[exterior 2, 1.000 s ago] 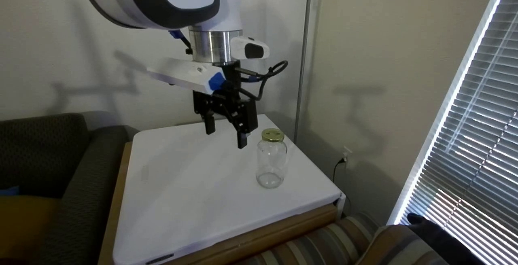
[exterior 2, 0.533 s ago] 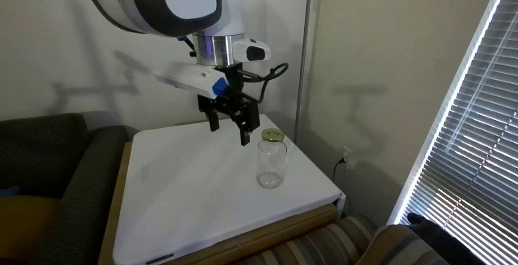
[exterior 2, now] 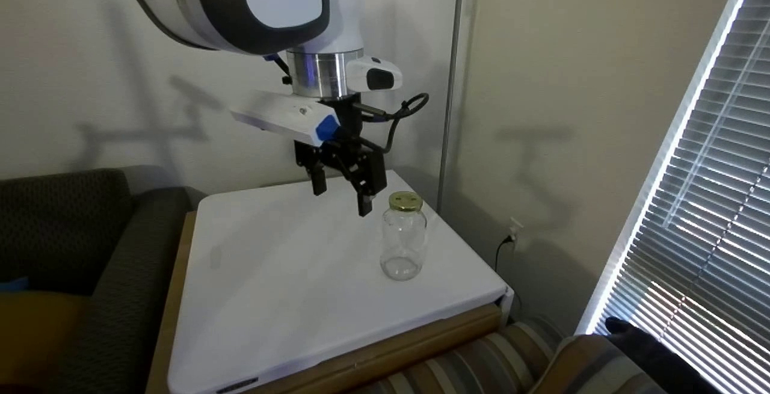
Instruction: Remove the lid from the glass jar
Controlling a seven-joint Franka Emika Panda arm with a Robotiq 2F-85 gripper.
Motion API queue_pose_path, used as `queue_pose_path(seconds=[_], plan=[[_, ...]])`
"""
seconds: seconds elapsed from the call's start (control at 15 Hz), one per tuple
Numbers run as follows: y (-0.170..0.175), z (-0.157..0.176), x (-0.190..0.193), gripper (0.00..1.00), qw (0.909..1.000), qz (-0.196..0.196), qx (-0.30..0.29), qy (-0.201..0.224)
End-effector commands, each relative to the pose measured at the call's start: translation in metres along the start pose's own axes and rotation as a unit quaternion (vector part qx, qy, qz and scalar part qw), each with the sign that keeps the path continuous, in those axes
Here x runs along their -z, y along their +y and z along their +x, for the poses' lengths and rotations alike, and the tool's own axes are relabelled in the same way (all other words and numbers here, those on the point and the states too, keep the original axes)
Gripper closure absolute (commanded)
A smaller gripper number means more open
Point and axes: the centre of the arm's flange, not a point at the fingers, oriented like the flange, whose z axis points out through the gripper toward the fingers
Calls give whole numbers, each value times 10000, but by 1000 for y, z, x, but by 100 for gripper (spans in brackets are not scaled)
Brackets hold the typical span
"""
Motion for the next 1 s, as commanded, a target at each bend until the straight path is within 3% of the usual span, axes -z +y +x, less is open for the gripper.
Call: queue_pose_path(seconds=[0.0,0.4,0.93], plan=[[0,2,-1,0,9998,92,90,142],[-12,8,1,0,9970,531,176,527],[-13,12,4,0,9955,479,91,807]])
